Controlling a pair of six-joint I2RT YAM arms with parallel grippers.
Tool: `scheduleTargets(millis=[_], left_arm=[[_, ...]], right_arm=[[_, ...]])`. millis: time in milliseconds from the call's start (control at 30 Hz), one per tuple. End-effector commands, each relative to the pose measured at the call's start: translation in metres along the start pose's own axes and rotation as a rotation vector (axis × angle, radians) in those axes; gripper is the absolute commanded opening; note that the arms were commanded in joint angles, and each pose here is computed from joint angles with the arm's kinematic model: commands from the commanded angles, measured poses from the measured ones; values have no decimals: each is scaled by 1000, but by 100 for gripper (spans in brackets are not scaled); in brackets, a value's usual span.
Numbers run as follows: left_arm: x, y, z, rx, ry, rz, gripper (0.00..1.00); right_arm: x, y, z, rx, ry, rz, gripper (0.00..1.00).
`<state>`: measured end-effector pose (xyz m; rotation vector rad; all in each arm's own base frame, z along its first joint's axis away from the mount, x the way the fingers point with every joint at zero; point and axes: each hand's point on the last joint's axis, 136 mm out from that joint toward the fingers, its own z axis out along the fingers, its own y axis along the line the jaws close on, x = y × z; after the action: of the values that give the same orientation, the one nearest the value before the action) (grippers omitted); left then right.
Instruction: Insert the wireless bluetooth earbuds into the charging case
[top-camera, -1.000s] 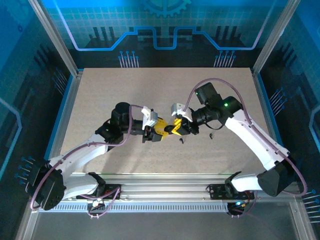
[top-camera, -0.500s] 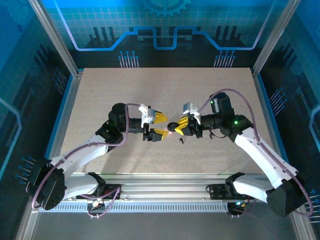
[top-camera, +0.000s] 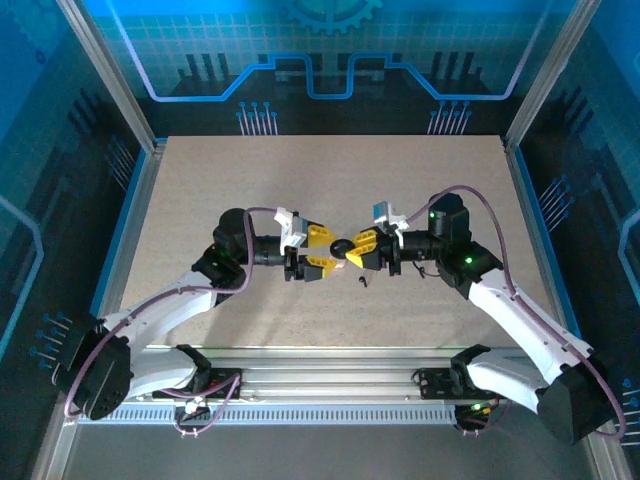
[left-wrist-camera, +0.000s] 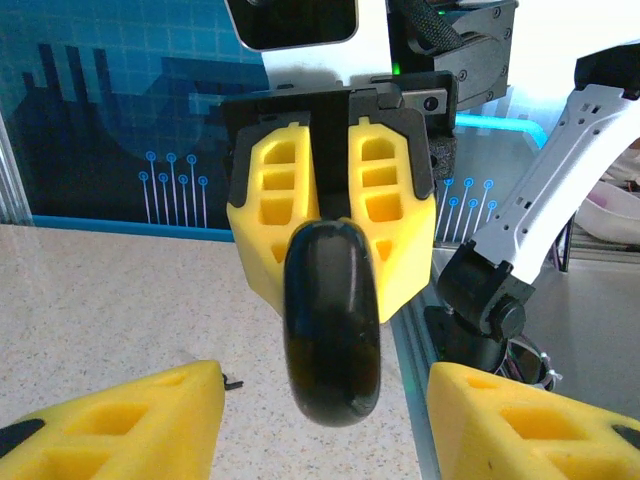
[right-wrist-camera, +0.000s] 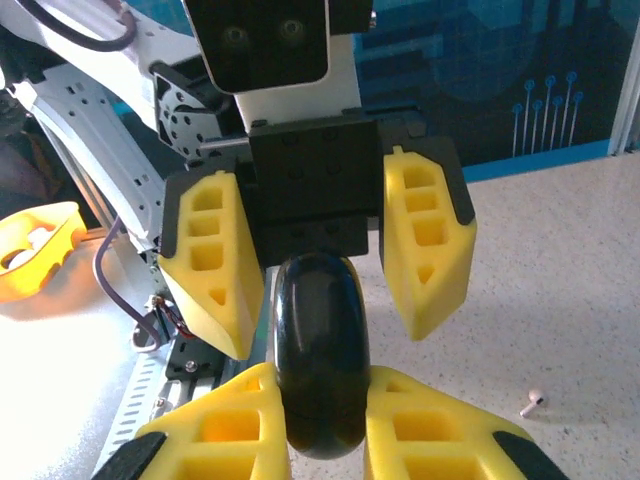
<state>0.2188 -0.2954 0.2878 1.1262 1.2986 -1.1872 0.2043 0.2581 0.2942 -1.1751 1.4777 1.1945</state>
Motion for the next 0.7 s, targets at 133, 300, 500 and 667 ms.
scheduleTargets(millis=[133,300,500,667], left_arm=[[-4,-8,-3,33,-17,22,54],[-6,-10,-2,51,-24,20,49],[-6,-12,-1,70,-21,15,44],[-5,-12,-1,72,-16,13,45]], right_arm=[[-8,13,4,-80,-15,-43,18],[-8,12,5,-79,-10,-41,18],[-10,11,6,-83,-11,-44,18],[-10,12,6,-83,-13,-49,18]])
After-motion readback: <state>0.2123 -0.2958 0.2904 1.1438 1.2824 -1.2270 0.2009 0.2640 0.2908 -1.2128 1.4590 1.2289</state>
